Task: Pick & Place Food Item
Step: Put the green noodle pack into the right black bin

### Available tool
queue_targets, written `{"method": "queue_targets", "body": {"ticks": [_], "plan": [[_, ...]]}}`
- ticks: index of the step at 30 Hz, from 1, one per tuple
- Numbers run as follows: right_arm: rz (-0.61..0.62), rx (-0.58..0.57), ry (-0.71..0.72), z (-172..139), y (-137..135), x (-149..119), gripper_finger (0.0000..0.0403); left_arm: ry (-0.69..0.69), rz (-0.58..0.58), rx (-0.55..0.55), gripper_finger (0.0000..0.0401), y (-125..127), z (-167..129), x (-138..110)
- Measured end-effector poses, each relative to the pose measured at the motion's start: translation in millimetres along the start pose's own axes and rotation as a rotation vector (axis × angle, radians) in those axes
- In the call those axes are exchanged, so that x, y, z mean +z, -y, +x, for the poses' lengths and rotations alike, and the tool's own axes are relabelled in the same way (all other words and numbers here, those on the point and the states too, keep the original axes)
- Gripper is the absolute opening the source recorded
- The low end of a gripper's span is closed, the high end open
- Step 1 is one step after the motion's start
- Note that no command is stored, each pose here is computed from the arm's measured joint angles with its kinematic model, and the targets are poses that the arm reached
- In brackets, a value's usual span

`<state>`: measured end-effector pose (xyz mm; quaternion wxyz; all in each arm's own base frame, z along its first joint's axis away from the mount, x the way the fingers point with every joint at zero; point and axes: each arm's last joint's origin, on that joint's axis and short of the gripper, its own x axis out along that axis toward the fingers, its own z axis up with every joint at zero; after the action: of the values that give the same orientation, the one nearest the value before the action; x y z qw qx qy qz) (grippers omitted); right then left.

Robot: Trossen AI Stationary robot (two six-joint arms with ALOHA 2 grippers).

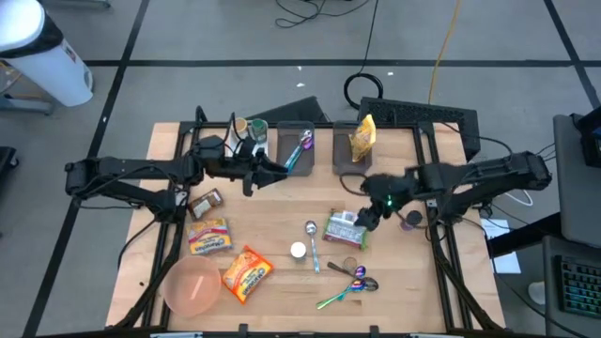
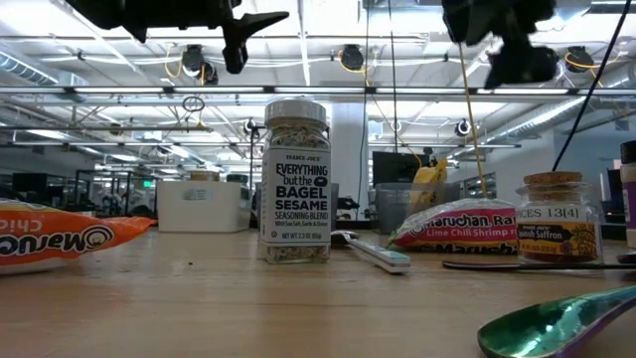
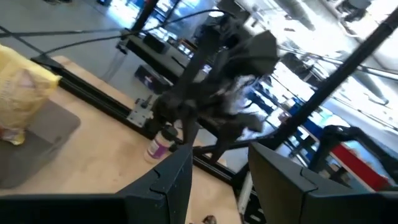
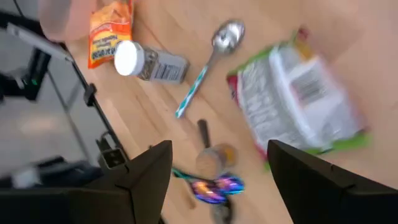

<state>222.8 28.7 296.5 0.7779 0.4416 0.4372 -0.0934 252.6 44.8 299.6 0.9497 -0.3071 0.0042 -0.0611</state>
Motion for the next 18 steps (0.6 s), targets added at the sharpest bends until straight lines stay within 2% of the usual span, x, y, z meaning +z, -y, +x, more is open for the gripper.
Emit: {"method": "queue_targets", "body": {"ticks": [6,12,18], "plan": [[0.17,0.019,0.055,34,16,-35,0.0256,-0.056,-0.005,-0.043,0.0163,2,1,-4],[0.26,-0.03,0.022,44,24,-58,0.0256,-0.098,0.003,-0.054,0.0163,2,1,-7],[0.353,-0.09,0.078,50,30,-77,0.0256,-0.098,0.007,-0.054,0.0163,2,1,-7]]}}
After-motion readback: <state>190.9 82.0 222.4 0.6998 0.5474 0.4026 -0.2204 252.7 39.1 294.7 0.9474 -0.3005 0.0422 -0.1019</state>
